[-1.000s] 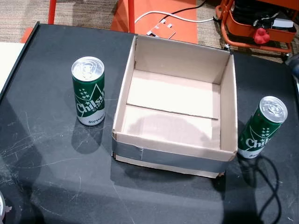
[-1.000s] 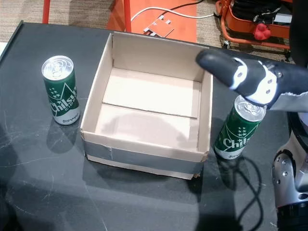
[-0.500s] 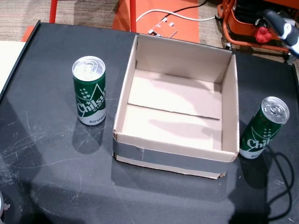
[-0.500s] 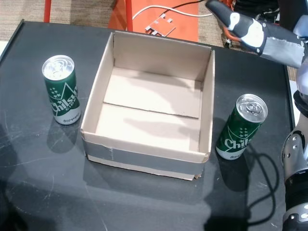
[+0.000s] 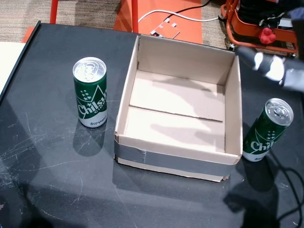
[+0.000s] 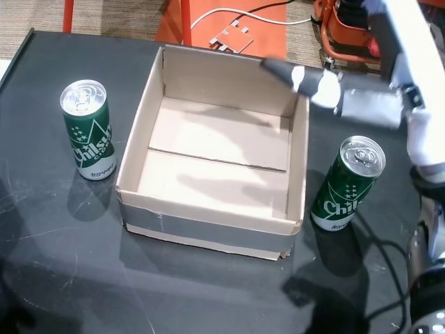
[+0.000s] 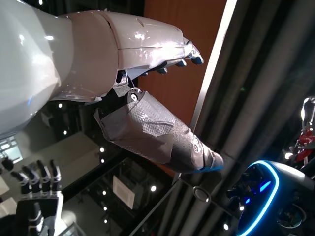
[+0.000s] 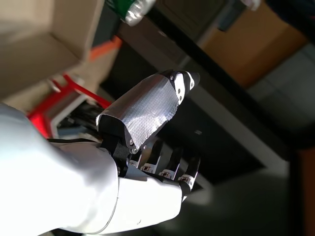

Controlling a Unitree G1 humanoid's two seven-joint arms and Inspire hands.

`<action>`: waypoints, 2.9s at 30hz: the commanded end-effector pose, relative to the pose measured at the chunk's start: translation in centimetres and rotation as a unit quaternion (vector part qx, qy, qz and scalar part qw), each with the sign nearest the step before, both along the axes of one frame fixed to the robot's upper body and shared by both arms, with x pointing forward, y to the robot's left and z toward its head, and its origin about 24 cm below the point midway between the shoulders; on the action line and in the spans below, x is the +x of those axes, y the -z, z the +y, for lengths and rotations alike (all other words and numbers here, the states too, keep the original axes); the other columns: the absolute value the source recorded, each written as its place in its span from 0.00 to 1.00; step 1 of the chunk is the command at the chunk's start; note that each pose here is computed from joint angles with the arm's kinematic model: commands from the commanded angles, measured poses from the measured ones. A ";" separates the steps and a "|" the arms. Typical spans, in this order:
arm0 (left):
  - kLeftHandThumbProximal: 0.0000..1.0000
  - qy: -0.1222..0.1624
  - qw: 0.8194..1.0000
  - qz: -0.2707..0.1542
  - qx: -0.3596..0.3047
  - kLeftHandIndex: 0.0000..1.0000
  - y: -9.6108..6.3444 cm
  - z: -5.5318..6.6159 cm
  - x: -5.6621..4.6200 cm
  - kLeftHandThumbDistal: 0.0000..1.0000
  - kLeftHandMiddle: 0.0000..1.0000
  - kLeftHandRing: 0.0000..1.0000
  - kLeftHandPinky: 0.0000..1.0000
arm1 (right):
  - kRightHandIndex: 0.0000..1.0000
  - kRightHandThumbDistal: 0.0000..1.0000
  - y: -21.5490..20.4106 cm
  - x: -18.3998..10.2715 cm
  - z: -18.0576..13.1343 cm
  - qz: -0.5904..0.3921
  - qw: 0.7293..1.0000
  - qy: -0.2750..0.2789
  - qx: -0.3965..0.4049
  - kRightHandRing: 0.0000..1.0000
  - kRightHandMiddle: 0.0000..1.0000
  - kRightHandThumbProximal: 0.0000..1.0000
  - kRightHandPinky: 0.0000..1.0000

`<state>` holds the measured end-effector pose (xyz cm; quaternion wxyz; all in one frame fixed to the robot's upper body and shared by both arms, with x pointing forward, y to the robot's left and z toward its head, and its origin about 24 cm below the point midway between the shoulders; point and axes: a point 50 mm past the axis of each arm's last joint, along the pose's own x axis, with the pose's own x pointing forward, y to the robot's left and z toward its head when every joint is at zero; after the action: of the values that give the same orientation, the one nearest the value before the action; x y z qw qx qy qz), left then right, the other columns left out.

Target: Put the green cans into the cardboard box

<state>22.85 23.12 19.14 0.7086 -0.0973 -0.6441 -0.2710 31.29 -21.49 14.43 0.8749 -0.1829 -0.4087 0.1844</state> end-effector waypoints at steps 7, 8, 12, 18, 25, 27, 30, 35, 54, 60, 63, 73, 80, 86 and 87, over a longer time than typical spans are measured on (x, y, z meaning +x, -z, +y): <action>0.40 -0.001 1.000 -0.001 0.003 0.97 0.1 0.2 0.7 1.00 0.98 1.00 1.00 | 0.67 1.00 1.4 -0.5 -0.9 0.045 0.999 0.012 -0.022 0.81 0.72 0.65 0.84; 0.40 -0.002 1.000 -0.002 0.005 0.97 0.1 0.2 0.8 1.00 0.98 1.00 1.00 | 0.67 1.00 1.6 -0.6 -0.9 0.048 0.998 0.013 -0.024 0.81 0.72 0.66 0.84; 0.40 -0.001 1.000 0.000 0.003 0.98 0.1 0.4 1.0 1.00 0.99 1.00 1.00 | 0.67 1.00 2.3 -0.7 -1.0 0.067 0.997 0.011 -0.027 0.81 0.73 0.66 0.85; 0.44 -0.006 1.000 -0.005 0.006 0.98 0.2 0.6 1.2 0.95 0.99 1.00 1.00 | 0.67 1.00 3.0 -0.9 -1.0 0.082 0.996 0.011 -0.028 0.81 0.73 0.66 0.86; 0.43 -0.001 1.000 -0.002 0.013 0.98 0.0 0.8 1.2 1.00 0.98 1.00 1.00 | 0.68 1.00 3.8 -1.3 -1.4 0.100 0.994 0.022 -0.026 0.83 0.74 0.68 0.88; 0.41 0.002 1.000 -0.001 0.015 0.98 0.0 0.9 1.2 1.00 0.98 1.00 1.00 | 0.69 1.00 3.8 -1.4 -1.5 0.099 0.995 0.024 -0.022 0.84 0.74 0.70 0.88; 0.39 0.007 1.000 0.003 0.014 0.97 0.0 0.9 1.2 1.00 0.98 1.00 1.00 | 0.70 1.00 3.9 -1.4 -1.7 0.098 0.995 0.028 -0.015 0.84 0.74 0.71 0.88; 0.38 0.006 1.000 0.005 0.008 0.96 0.2 1.0 1.1 1.00 0.98 1.00 1.00 | 0.70 1.00 4.1 -1.3 -1.8 0.103 0.994 0.031 -0.011 0.84 0.75 0.72 0.88; 0.39 0.019 1.000 0.007 0.014 0.98 0.0 1.0 1.2 1.00 0.99 1.00 1.00 | 0.99 1.00 4.7 -2.4 -4.6 0.106 0.985 0.132 -0.032 0.83 0.87 0.77 0.86; 0.36 0.023 1.000 0.009 0.016 0.98 0.1 1.2 1.2 1.00 0.99 1.00 1.00 | 1.00 1.00 5.4 -2.4 -5.0 0.128 0.982 0.133 -0.026 0.85 0.88 0.78 0.88; 0.37 0.017 1.000 0.009 0.014 0.97 0.1 1.3 1.1 1.00 0.99 1.00 1.00 | 1.00 1.00 5.8 -2.6 -5.4 0.142 0.980 0.137 -0.031 0.85 0.87 0.79 0.88; 0.39 0.024 1.000 0.008 0.016 0.99 -0.2 1.1 1.2 1.00 0.99 1.00 1.00 | 1.00 1.00 8.0 -3.7 -6.7 0.203 0.968 0.145 -0.017 0.86 0.89 0.71 0.91; 0.40 0.024 0.999 0.012 0.017 0.98 -0.1 1.3 1.2 1.00 0.99 1.00 1.00 | 0.97 1.00 8.8 -3.5 -6.4 0.226 0.964 0.139 -0.007 0.86 0.88 0.70 0.91; 0.42 0.020 1.000 0.008 0.015 0.98 -0.1 1.2 1.2 1.00 1.00 1.00 1.00 | 0.95 1.00 9.0 -3.2 -6.1 0.234 0.963 0.131 -0.003 0.86 0.86 0.68 0.91; 0.43 0.021 1.000 0.007 0.014 0.98 -0.1 1.1 1.2 1.00 1.00 1.00 1.00 | 0.94 1.00 9.1 -3.2 -6.0 0.236 0.963 0.129 -0.002 0.86 0.85 0.68 0.91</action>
<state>24.15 24.27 19.09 0.7110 -0.1098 -0.6304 -0.2917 27.98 -27.59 5.43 0.9609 -0.1935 -0.1655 0.1089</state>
